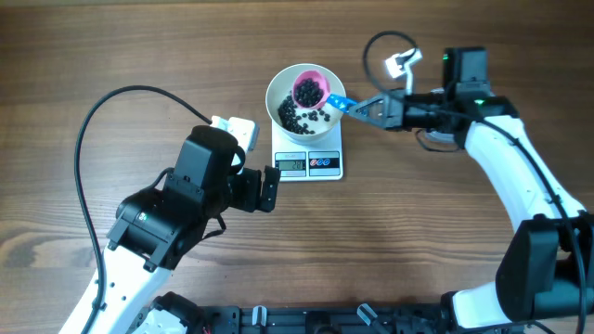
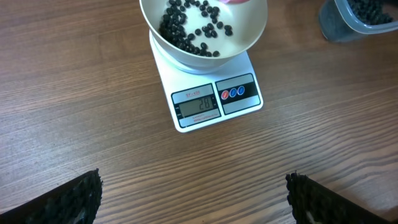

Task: Scoop item into bowl and weigh 150g on scale
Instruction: 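Carry the filled scoop to the bowl and pour beans in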

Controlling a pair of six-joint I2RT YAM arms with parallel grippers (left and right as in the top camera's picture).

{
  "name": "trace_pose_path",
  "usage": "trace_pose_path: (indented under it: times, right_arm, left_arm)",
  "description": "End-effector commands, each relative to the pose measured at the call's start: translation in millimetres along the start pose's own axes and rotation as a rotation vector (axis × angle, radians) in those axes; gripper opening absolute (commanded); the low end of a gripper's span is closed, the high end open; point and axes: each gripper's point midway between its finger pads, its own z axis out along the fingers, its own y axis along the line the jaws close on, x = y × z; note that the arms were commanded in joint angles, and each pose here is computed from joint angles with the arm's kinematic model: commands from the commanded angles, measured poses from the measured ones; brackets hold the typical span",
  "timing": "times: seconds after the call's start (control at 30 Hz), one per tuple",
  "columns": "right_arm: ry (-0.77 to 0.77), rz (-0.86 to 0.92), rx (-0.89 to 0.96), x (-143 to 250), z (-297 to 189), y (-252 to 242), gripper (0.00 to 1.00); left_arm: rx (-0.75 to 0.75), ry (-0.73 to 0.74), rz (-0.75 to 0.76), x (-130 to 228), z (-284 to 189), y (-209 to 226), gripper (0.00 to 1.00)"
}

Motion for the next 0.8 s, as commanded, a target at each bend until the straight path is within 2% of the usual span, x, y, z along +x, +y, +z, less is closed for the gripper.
trace_pose_path:
  times: [0.0,0.23,0.3,0.47,0.77]
  right_arm:
    - [-0.030,-0.098,0.203,-10.6,12.4,-15.2,0.04]
    - [-0.090,-0.487,0.481,-28.4,-2.2,-3.4,0.04]
    - [-0.049,-0.622,0.461,-21.2,8.9,11.0,0.04]
    - [-0.025,-0.745,0.613,-21.6,18.3,6.4,0.04]
    - [0.048,-1.098,0.627,-25.3,23.0,17.9,0.04]
  left_arm:
    - [0.015,-0.001,0.019,0.1,-0.7,-3.5,1.00]
    - [0.015,-0.001,0.019,0.1,-0.7,-3.5,1.00]
    - [0.015,-0.001,0.019,0.1,-0.7,-3.5,1.00]
    - [0.015,-0.001,0.019,0.1,-0.7,-3.5,1.00]
    - [0.015,-0.001,0.019,0.1,-0.7,-3.5,1.00]
